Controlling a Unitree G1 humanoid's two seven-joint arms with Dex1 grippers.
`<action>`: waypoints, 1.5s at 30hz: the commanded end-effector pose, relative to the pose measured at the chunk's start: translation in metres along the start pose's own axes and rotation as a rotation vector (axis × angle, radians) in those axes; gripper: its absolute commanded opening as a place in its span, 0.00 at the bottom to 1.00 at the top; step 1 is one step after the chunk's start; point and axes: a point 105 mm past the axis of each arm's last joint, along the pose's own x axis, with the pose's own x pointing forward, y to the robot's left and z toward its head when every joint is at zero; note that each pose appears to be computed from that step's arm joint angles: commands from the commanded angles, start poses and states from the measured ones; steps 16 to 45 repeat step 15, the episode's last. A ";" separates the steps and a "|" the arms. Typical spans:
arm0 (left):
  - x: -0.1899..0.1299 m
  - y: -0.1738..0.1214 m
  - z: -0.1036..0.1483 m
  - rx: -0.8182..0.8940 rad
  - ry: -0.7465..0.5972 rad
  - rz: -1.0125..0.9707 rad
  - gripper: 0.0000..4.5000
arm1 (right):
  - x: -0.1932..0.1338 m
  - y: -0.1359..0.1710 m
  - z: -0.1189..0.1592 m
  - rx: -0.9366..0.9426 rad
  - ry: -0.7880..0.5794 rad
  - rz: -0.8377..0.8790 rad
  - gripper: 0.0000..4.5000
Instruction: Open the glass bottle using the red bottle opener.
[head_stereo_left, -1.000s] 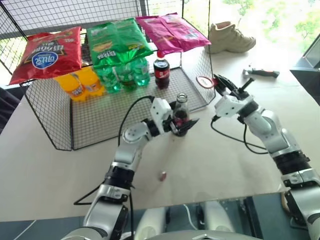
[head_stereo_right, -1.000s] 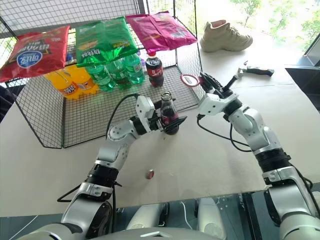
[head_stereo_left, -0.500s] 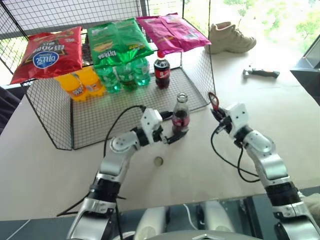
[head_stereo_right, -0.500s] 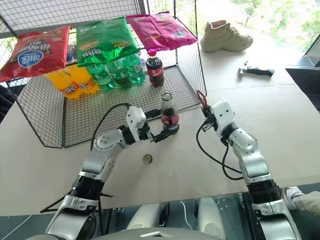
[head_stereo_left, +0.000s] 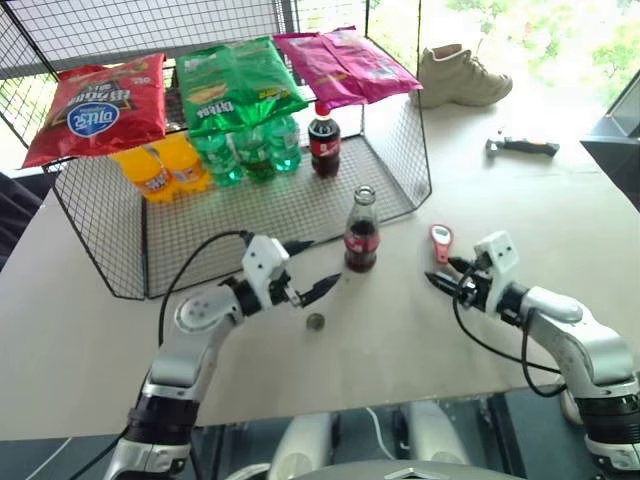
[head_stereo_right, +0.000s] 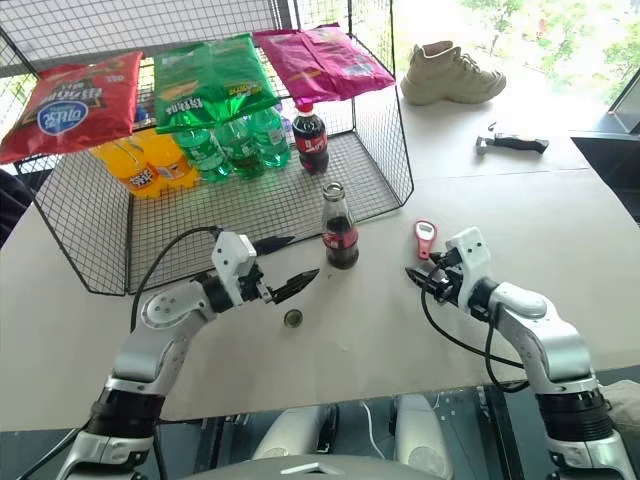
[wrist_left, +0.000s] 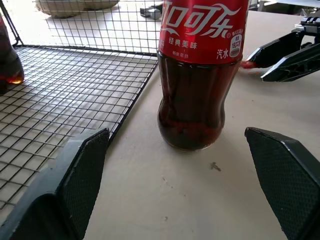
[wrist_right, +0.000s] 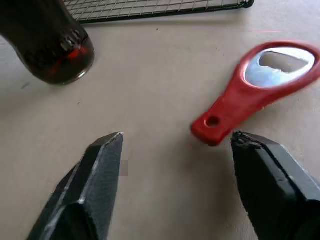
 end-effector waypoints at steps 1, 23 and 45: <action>-0.023 0.011 0.010 0.014 -0.005 0.103 1.00 | -0.024 -0.011 0.011 -0.064 -0.038 -0.002 0.99; -0.084 0.003 -0.030 -0.103 0.152 0.299 1.00 | -0.081 -0.057 0.002 -0.261 -0.118 0.051 0.99; -0.084 0.003 -0.030 -0.103 0.152 0.299 1.00 | -0.081 -0.057 0.002 -0.261 -0.118 0.051 0.99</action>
